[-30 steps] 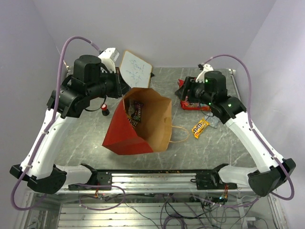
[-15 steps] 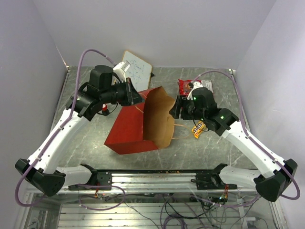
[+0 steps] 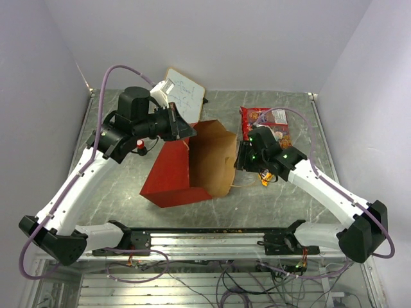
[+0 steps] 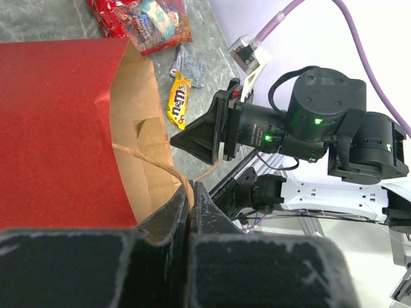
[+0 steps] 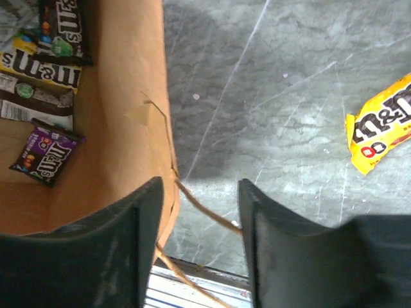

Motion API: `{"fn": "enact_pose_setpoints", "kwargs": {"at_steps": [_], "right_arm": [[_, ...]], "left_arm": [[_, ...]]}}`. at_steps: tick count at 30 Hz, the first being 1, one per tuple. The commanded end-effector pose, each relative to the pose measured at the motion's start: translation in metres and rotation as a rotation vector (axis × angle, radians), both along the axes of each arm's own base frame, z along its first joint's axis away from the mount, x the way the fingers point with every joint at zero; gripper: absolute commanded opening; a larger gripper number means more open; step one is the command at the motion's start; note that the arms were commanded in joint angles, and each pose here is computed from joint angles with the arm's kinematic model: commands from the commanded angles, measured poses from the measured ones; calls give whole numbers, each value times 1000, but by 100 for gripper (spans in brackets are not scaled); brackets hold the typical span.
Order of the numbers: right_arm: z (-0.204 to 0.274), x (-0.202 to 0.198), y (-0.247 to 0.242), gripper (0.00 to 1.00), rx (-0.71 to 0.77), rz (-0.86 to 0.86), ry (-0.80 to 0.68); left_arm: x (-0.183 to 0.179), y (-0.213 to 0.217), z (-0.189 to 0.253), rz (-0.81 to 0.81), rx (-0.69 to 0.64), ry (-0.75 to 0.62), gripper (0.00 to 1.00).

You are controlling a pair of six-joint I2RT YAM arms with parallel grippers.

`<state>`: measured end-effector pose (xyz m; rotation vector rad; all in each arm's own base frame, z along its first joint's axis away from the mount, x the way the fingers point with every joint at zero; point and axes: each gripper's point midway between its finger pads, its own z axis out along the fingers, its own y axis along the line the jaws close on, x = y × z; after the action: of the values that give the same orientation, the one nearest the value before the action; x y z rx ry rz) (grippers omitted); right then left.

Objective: Take the snacks out of the paper bag
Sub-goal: Adjust the paper bag at the center of the board.

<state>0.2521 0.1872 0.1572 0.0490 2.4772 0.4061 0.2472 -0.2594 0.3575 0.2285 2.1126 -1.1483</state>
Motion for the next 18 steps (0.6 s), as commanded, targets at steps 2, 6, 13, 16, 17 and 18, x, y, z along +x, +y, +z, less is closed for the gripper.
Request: {"fn": "enact_pose_setpoints", "kwargs": {"at_steps": [2,6,13,16,17,18], "right_arm": [[-20,-9,-3,44,-17,-3,68],[-31,-17,7,24,25,28,113],[-25,-38,60,4,300,26,174],[-19,-52,94,3,414,57,187],[-18,-58,104,3,428,72,192],[-18,-61,113,4,430,83,194]], "left_arm": [[-2,0,23,-20,2,-67,7],[3,1,27,-18,28,-89,7],[14,-1,44,-10,39,-141,7],[18,-2,45,-12,47,-147,7],[18,-2,45,-13,48,-147,7],[18,-2,42,-14,50,-142,7]]}}
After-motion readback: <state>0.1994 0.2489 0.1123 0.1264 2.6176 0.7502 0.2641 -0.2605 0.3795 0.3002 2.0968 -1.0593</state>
